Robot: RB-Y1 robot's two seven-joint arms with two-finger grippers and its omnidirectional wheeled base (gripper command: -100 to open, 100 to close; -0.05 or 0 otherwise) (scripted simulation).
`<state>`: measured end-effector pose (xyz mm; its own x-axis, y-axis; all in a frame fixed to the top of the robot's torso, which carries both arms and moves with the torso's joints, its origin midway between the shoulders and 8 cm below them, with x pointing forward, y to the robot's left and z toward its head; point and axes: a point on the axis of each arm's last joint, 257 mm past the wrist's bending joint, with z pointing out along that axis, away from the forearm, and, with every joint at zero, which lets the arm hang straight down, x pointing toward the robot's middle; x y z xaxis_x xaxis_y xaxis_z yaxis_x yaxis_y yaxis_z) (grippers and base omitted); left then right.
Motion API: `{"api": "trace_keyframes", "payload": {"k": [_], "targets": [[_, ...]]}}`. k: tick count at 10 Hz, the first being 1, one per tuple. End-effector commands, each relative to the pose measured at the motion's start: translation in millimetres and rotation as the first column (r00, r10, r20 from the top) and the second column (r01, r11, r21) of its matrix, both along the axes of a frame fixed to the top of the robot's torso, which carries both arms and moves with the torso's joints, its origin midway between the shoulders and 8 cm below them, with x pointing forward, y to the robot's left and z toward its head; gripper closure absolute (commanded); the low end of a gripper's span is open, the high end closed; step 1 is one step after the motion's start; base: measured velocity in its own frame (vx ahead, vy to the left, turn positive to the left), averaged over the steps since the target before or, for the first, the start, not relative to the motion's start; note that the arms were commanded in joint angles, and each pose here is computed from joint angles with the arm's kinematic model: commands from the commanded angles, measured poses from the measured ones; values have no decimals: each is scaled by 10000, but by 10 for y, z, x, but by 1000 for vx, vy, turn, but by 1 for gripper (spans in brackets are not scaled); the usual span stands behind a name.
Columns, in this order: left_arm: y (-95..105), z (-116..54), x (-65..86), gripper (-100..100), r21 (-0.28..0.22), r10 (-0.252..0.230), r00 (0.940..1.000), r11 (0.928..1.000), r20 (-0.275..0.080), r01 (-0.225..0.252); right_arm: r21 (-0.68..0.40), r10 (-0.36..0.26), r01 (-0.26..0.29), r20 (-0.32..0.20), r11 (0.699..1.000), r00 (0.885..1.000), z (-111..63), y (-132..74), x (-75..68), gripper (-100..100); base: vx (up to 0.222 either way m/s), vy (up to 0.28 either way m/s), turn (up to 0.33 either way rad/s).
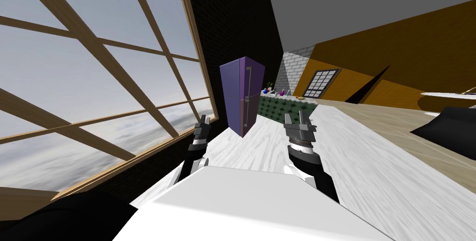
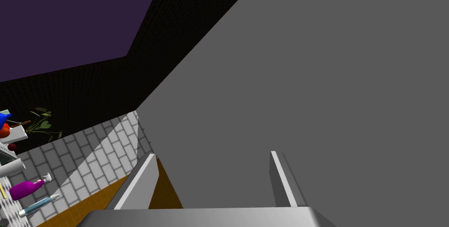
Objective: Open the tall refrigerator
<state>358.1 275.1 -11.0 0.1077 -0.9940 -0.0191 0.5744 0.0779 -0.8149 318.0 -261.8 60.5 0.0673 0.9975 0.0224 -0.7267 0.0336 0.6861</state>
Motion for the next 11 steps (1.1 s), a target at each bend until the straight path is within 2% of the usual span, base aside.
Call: {"api": "trace_keyframes", "payload": {"k": [1,3,4,6,7,8,9,10,11], "targets": [[0,0,0,0,0,0,10000,10000,0,0,0,0,0,0,10000,10000,0,0,0,0,0,0,0],[0,0,0,0,0,0,10000,10000,1,0,0,0,0,1,10000,10000,0,0,0,0,0,0,0],[-42,43,70,-100,368,-178,9998,9992,1,178,0,0,0,1,10000,10000,0,0,0,0,33,-1,8],[-78,104,210,-100,885,-314,9995,9956,-63,319,1,-1,1,-7,10000,10000,-2,0,1,0,80,-10,11],[-95,151,222,-100,889,-359,9993,9954,60,352,1,-1,1,-7,10000,10000,-3,-1,1,0,74,-21,6],[-98,176,311,-100,1131,-355,9994,9929,-19,355,1,-1,1,-7,10000,10000,-3,0,1,0,71,-18,11],[-116,228,323,-100,1136,-403,9991,9928,112,388,1,-1,1,-7,10000,10000,-3,0,1,0,52,-12,4],[-112,263,427,-100,1357,-359,9993,9901,33,352,1,-1,1,-6,10000,10000,-2,0,1,0,65,-21,12],[-133,320,438,-100,1362,-411,9990,9899,176,384,1,-1,1,-7,10000,10000,-3,0,1,0,59,-13,6]]}}
